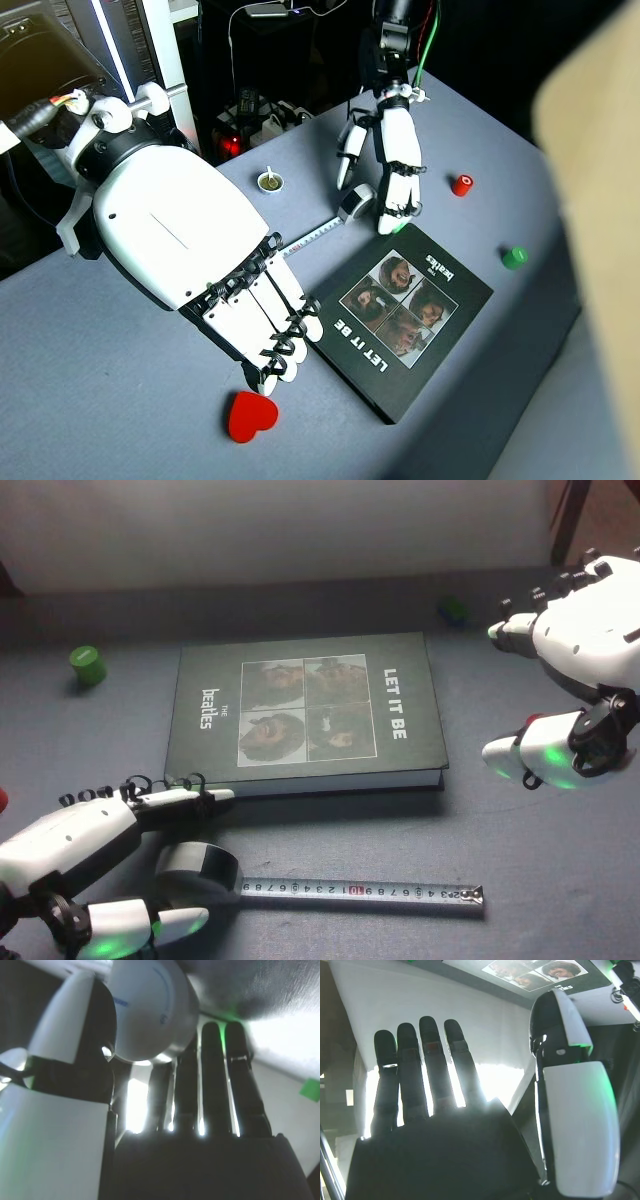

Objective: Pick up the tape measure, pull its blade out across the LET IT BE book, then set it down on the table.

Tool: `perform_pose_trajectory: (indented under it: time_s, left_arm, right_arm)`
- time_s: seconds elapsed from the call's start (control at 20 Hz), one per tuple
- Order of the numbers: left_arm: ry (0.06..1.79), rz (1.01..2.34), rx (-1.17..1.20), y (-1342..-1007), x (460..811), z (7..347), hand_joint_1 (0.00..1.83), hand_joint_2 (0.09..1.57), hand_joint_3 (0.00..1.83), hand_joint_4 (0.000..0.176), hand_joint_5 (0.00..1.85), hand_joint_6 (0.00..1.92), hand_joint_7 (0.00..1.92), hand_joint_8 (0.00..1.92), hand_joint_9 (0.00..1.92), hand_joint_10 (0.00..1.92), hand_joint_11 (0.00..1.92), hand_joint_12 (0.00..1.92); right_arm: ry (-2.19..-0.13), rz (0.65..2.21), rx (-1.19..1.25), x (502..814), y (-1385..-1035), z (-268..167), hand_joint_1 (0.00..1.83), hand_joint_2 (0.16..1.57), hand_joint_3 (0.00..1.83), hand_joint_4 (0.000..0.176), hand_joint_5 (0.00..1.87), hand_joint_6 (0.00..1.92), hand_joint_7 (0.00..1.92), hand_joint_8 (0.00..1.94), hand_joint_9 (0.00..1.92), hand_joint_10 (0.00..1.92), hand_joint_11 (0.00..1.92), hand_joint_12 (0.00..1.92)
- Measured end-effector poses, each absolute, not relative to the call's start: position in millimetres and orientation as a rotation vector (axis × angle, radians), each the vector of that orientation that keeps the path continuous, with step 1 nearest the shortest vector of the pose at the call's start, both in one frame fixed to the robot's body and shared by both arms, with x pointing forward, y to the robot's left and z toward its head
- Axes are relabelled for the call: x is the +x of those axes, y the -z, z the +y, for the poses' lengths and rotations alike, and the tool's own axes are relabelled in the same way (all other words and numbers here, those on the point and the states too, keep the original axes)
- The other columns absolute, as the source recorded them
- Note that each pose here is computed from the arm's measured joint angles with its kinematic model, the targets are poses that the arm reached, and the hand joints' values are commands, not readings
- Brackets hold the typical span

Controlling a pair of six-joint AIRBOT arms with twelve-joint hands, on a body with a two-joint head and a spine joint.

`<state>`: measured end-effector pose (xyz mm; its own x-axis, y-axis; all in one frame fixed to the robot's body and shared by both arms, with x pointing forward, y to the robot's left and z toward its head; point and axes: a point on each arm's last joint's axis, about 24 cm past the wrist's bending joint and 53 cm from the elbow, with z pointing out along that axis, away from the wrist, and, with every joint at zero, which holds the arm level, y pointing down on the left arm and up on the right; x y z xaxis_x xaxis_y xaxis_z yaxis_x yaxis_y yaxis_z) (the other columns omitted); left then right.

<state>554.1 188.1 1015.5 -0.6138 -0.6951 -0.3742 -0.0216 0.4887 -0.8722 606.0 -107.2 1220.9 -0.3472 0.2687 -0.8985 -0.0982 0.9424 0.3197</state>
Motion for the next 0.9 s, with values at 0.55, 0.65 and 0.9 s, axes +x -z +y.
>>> perform_pose_trajectory:
  time_s: [0.55,0.65,0.9]
  left_arm:
    - [1.183,1.948,-0.580,-1024,556,185,1.36,1.07,0.00,0.000,1.07,0.67,1.10,0.79,1.03,1.03,0.96,1.04]
    - [1.182,1.964,-0.580,-1026,556,185,1.38,1.07,0.00,0.000,1.05,0.68,1.08,0.80,0.98,1.19,0.94,1.03]
    - [1.218,1.918,-0.539,-1066,571,176,1.38,1.08,0.00,0.000,1.02,0.72,1.10,0.78,0.95,1.23,0.93,1.02]
  right_arm:
    - [-0.392,1.890,0.109,604,-1221,-103,0.38,1.09,0.00,0.000,0.25,0.00,0.32,0.00,0.28,0.00,0.00,0.87]
    - [-0.395,1.890,0.107,604,-1221,-102,0.38,1.09,0.00,0.000,0.25,0.00,0.32,0.00,0.28,0.00,0.00,0.88]
    - [-0.407,1.880,0.101,604,-1226,-99,0.38,1.09,0.00,0.000,0.25,0.00,0.32,0.00,0.29,0.00,0.00,0.90]
